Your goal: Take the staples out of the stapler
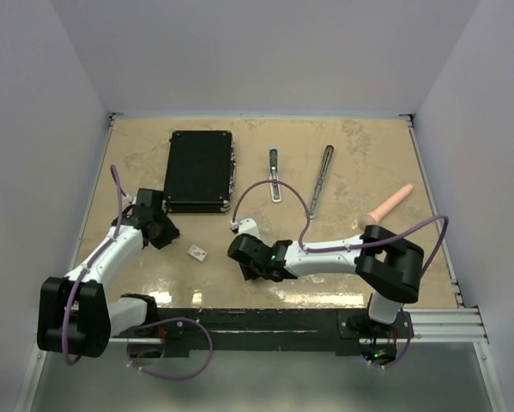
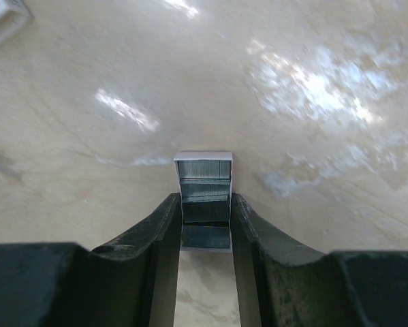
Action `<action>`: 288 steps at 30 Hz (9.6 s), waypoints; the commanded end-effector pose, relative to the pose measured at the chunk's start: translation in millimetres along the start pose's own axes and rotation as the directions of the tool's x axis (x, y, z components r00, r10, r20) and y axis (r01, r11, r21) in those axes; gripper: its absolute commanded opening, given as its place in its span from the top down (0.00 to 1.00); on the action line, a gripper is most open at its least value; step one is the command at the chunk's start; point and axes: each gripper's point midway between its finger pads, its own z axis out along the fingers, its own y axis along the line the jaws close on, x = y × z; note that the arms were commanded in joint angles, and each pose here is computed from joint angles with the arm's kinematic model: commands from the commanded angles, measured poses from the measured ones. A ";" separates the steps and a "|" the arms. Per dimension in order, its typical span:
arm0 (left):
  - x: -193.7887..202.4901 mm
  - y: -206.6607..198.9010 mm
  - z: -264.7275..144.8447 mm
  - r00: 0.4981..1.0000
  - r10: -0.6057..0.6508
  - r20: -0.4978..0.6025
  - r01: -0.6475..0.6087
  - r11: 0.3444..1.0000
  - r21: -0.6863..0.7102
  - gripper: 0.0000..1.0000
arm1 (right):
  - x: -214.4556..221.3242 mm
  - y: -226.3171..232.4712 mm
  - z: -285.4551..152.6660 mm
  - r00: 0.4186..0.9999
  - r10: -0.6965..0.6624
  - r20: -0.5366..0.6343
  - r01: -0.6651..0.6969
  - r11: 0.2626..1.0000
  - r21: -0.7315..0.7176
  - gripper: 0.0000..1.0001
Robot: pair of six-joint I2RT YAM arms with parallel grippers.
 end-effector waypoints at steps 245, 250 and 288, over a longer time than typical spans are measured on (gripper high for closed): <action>39.0 -6.8 2.1 0.984 0.004 -0.178 0.017 0.993 0.115 0.54 | -31.8 111.6 50.2 0.849 -0.491 0.197 0.526 0.818 -0.233 0.66; 40.3 -7.0 3.0 0.983 0.009 -0.182 0.013 0.993 0.119 0.57 | -31.7 114.2 50.3 0.848 -0.491 0.200 0.529 0.813 -0.243 0.66; 43.0 -14.6 2.7 0.979 0.031 -0.201 0.003 0.986 0.165 0.64 | -46.2 112.3 56.1 0.833 -0.500 0.234 0.544 0.818 -0.188 0.67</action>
